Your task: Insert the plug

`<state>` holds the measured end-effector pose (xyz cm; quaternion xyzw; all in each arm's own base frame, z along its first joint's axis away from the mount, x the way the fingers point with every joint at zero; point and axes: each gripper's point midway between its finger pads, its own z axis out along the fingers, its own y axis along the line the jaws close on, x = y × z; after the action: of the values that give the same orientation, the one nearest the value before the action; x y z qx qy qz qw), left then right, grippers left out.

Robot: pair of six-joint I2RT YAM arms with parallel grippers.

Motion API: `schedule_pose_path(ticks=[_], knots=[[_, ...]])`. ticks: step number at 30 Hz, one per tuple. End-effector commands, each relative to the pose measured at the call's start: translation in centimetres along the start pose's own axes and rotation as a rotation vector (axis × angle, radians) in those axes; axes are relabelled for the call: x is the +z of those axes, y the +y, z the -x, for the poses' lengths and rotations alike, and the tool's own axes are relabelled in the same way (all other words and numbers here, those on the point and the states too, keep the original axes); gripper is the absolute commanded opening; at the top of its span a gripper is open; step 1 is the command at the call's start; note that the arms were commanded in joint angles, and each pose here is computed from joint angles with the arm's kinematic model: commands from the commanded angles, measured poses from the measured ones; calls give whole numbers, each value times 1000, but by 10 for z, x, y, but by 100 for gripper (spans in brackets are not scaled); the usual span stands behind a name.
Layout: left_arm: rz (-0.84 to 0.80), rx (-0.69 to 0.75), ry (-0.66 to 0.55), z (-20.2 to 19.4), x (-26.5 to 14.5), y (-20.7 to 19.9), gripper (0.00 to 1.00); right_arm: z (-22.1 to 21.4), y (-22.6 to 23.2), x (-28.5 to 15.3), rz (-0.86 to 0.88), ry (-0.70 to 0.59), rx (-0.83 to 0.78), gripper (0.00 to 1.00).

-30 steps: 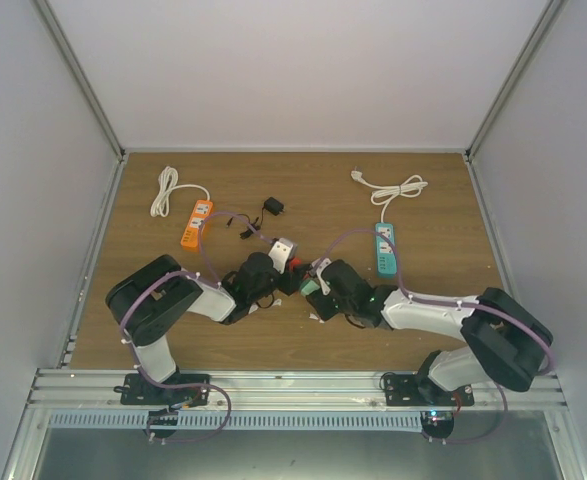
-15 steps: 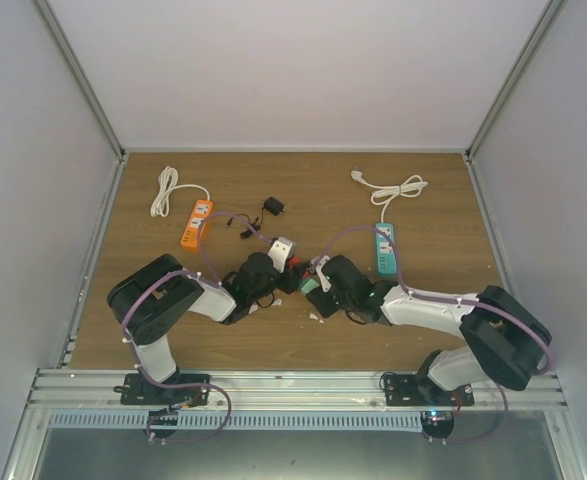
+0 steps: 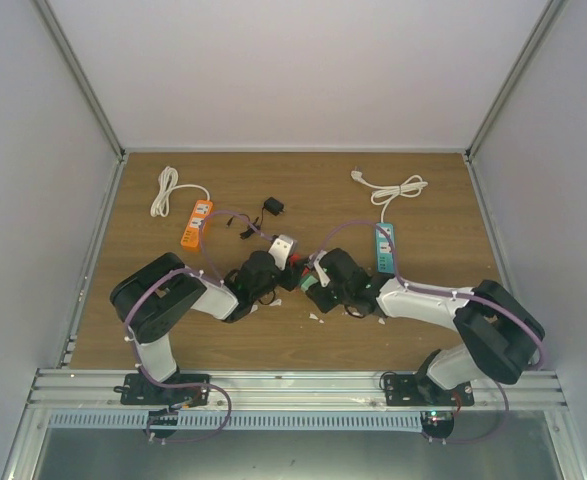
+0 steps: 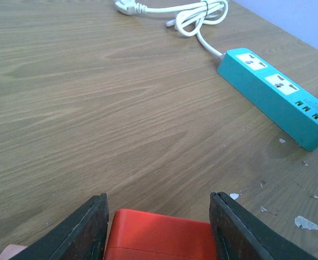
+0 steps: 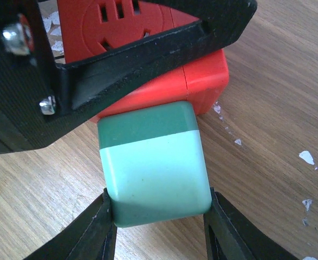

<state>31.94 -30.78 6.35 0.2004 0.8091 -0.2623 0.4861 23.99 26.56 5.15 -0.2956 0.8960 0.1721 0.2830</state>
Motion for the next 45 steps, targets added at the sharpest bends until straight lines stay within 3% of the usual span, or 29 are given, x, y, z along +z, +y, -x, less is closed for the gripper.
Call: schedule_pose_path(ticks=[1,25,34,45], knots=[[-295,-6,576,-158,-38,-67,46,190,89,-90,335,-691,-162,0],[-243,-34,572,-156,-32,-53,46,205,96,-95,352,-708,-198,1],[-153,-58,499,-116,-28,-30,47,181,80,-107,299,-720,-157,3],[-130,-47,486,-106,-20,-28,47,167,71,-108,265,-710,-140,64]])
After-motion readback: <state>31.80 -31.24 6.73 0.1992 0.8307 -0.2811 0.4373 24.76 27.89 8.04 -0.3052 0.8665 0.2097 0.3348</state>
